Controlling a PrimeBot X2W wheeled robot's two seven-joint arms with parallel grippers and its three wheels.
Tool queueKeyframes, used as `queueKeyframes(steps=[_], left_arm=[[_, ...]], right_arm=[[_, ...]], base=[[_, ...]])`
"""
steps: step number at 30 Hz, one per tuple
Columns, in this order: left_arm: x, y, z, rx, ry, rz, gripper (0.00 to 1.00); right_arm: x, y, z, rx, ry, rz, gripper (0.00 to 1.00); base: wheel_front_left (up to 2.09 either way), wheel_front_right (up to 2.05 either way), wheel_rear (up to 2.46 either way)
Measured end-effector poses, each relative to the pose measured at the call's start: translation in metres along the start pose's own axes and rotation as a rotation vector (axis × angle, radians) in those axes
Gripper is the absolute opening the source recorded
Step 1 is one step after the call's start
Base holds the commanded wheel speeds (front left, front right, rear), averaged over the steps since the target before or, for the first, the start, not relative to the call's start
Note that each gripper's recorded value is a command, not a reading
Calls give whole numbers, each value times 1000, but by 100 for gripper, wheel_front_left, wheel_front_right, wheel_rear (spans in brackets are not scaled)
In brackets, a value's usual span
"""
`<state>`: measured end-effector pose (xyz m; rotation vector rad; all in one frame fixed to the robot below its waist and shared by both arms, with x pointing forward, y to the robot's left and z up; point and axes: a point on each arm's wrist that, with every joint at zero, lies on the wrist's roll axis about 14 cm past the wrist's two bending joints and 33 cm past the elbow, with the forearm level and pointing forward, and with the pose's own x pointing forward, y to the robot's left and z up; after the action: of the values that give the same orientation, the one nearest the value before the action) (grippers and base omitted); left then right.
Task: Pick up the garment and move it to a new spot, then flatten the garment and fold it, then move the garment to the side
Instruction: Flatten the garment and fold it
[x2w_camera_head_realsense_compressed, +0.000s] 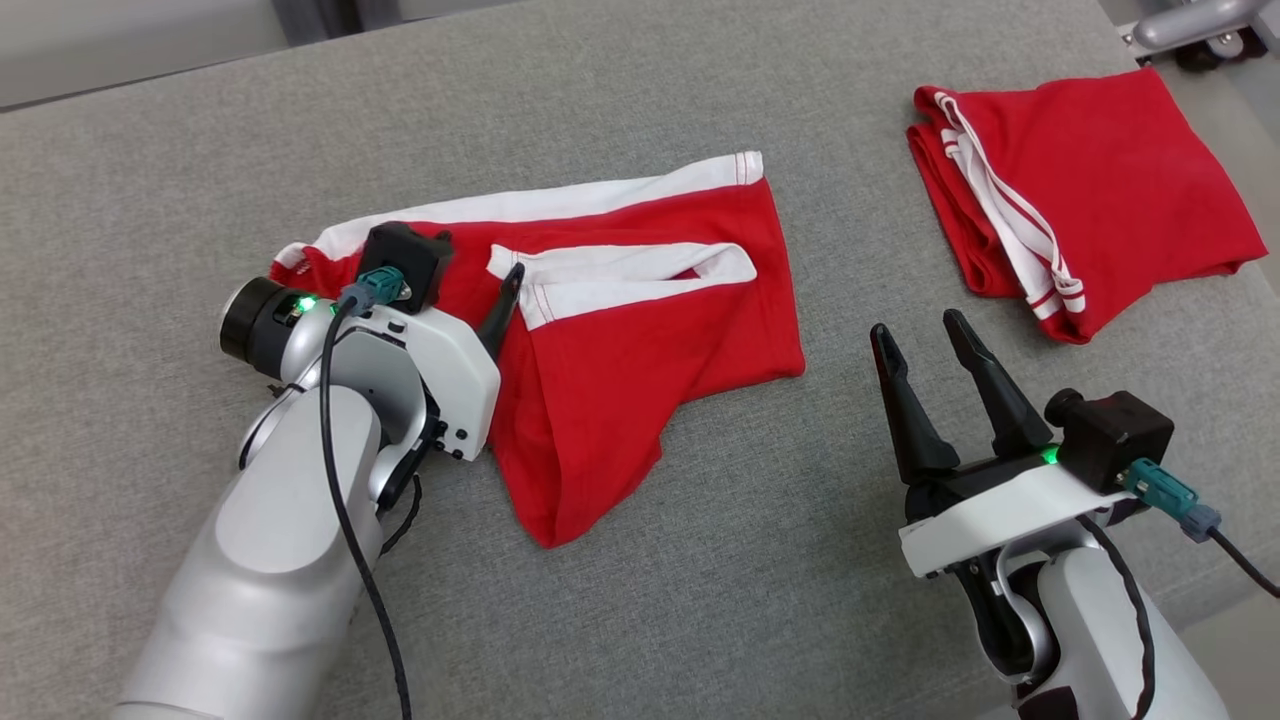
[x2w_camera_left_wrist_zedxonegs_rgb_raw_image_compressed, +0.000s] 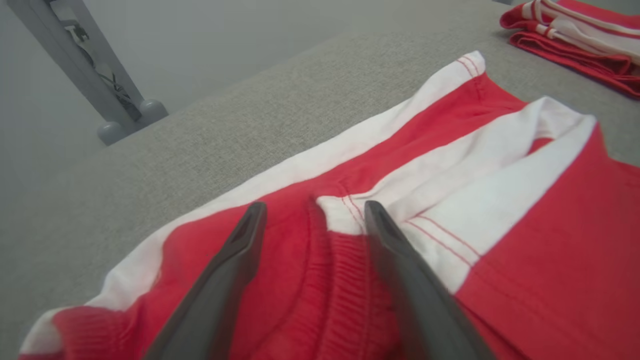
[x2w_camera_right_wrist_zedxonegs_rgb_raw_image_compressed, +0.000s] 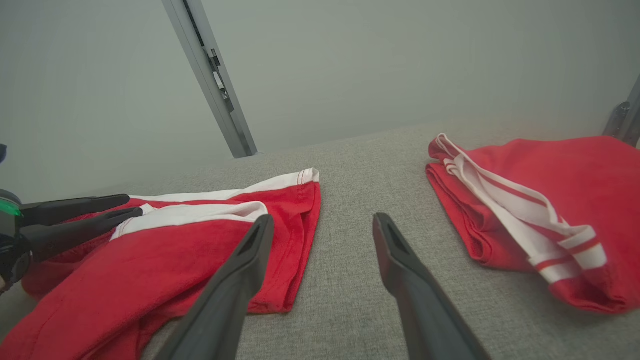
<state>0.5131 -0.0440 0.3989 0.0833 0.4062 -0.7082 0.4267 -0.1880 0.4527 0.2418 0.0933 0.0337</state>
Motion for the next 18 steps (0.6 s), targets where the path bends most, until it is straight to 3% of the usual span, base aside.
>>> queueKeyframes(steps=[12, 13, 14, 15, 18], left_arm=[[8, -2, -10, 31, 58, -35, 100], [8, -3, -11, 31, 61, -38, 71], [8, -5, -11, 29, 60, -43, 28], [8, -7, -10, 31, 59, -50, 0], [7, -13, -11, 31, 61, -70, 0]], right_arm=[[1, -3, -7, -1, 14, -9, 100], [1, -3, -7, -1, 14, -9, 100], [1, -2, -7, 1, 14, -9, 100], [1, -2, -8, 2, 14, -8, 100], [2, -1, -10, 3, 19, -5, 100]], base=[[0, 0, 0], [0, 0, 0], [0, 0, 0], [0, 0, 0], [0, 0, 0]])
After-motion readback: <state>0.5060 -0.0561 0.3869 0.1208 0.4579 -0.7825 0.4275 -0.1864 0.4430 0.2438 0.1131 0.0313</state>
